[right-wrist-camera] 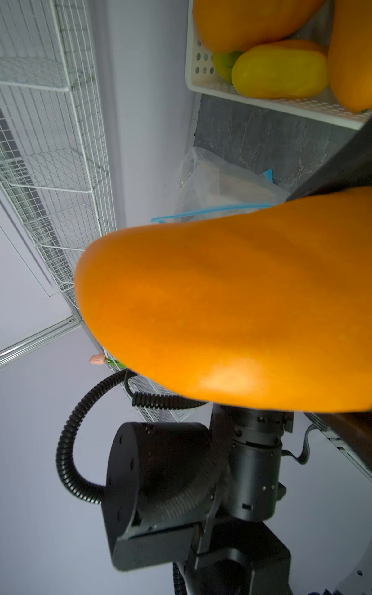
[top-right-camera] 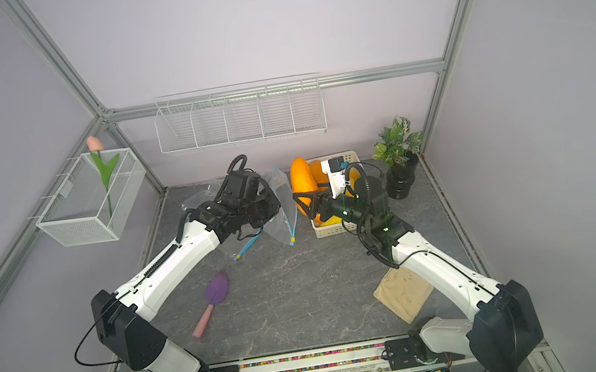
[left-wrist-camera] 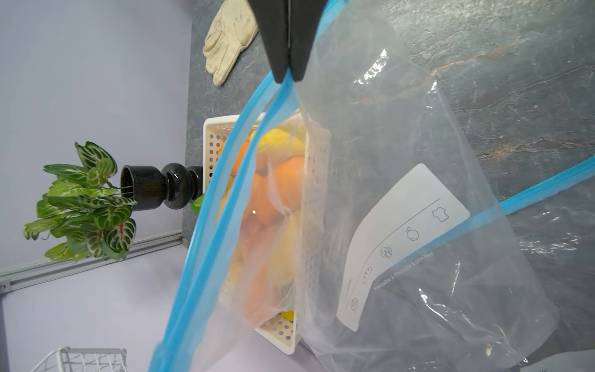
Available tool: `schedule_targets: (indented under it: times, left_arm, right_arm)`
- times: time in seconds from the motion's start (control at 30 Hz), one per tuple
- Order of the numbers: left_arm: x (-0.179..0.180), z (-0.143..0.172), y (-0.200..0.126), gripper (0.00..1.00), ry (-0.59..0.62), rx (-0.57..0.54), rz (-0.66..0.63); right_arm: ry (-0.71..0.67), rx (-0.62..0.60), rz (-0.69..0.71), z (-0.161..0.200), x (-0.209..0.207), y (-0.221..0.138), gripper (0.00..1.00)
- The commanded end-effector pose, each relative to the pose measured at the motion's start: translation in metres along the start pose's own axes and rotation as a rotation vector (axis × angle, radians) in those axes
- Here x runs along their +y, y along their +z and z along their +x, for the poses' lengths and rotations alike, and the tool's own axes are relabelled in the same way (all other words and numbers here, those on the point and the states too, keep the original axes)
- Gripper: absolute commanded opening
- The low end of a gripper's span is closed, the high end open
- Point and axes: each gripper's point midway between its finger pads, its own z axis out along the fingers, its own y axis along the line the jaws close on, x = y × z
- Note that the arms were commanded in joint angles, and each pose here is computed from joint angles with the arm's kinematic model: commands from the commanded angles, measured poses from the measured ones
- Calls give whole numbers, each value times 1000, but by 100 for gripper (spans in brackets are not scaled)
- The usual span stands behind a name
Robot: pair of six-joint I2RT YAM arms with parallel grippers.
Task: Place the mango in a zip-top bag and seal the zipper
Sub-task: Place the mango in the zipper food storage bag.
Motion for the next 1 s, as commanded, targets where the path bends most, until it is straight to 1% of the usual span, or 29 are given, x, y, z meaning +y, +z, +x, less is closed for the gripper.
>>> schedule_targets:
  times: [0.0, 0.13, 0.3, 0.47, 0.63, 0.73, 0.83, 0.97]
  left_arm:
    - [-21, -7, -21, 0, -27, -16, 97]
    - [-24, -5, -29, 0, -22, -5, 119]
    - [-31, -3, -41, 0, 0, 4, 155]
    - [-34, -1, -45, 0, 25, 20, 172]
    - [-41, 2, -48, 0, 41, 41, 197]
    - [-42, 2, -48, 0, 58, 45, 202]
    - [-41, 1, -46, 0, 66, 46, 200]
    - [-38, -5, -44, 0, 70, 47, 207]
  right_arm:
    - [35, -79, -38, -11, 5, 10, 38]
    - [48, -81, -11, -6, -9, 23, 37]
    - [63, -87, -33, -5, -13, 37, 37]
    - [59, -78, -15, 1, -21, 43, 38]
    - [53, -86, -39, 3, -17, 49, 39]
    - [69, -95, -85, 5, -10, 55, 40]
    - [68, -74, -99, 15, -7, 59, 43]
    - [90, -57, -44, 29, -21, 53, 43]
